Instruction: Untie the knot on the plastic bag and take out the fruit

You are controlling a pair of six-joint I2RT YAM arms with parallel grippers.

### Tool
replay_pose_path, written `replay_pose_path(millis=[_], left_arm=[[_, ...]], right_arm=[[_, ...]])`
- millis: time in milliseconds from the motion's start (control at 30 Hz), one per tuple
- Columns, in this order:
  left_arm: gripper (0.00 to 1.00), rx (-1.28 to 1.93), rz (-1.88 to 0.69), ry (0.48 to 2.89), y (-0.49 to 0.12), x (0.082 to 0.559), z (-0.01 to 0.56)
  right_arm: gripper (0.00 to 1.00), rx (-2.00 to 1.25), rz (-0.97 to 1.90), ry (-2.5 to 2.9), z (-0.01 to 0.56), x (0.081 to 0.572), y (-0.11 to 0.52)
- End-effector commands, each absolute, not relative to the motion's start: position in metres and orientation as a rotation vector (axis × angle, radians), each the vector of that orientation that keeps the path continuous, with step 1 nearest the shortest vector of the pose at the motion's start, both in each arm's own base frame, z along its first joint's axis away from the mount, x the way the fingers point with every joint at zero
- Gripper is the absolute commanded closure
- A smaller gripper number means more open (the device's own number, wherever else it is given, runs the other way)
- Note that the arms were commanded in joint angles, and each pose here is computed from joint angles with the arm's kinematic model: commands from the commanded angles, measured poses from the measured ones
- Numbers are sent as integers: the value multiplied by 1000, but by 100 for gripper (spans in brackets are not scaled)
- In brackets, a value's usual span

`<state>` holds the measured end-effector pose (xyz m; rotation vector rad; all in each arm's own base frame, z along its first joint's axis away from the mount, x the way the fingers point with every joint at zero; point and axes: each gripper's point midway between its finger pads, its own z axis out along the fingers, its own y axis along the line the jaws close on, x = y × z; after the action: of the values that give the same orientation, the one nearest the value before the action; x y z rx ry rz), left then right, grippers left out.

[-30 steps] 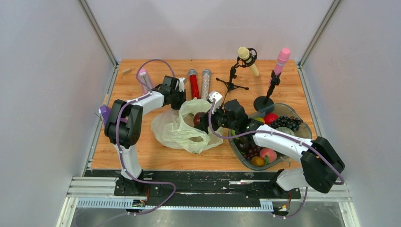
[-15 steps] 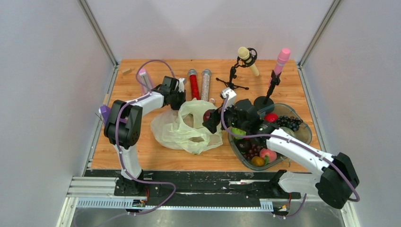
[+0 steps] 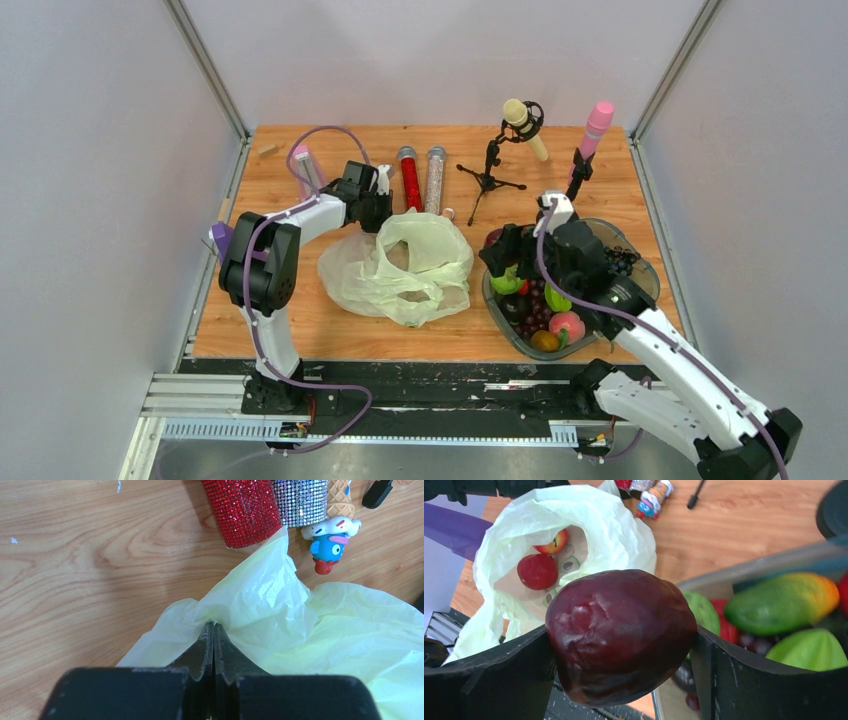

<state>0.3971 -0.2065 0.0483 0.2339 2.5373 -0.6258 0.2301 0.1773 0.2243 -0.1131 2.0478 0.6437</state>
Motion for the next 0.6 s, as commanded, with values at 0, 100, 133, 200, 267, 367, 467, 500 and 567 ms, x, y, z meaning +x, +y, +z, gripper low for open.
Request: replay_pose_path(millis=[0, 100, 133, 200, 267, 367, 467, 500, 567], left_arm=[[100, 227, -638, 2484, -206, 399, 73], [100, 227, -638, 2480, -206, 400, 75], [100, 227, -637, 2482, -206, 400, 74], [100, 229, -637, 2480, -206, 400, 75], [100, 228, -634, 2479, -205, 400, 76], [100, 229, -630, 2477, -205, 400, 77], [100, 227, -634, 2478, -205, 400, 76], [100, 227, -635, 2477, -205, 400, 76], [100, 227, -636, 2477, -206, 401, 76]], right_arm=[[53, 117, 600, 2165, 203, 197, 142], [56, 198, 599, 2233, 191, 182, 134], [56, 214, 595, 2262, 185, 178, 132], [56, 263, 570, 2318, 176, 170, 128], [57, 319, 557, 2352, 173, 164, 124], [58, 390, 549, 2393, 174, 159, 122], [55, 481, 452, 2480, 162, 150, 112], [53, 493, 424, 2510, 158, 147, 111], [50, 513, 364, 2571, 148, 142, 108]])
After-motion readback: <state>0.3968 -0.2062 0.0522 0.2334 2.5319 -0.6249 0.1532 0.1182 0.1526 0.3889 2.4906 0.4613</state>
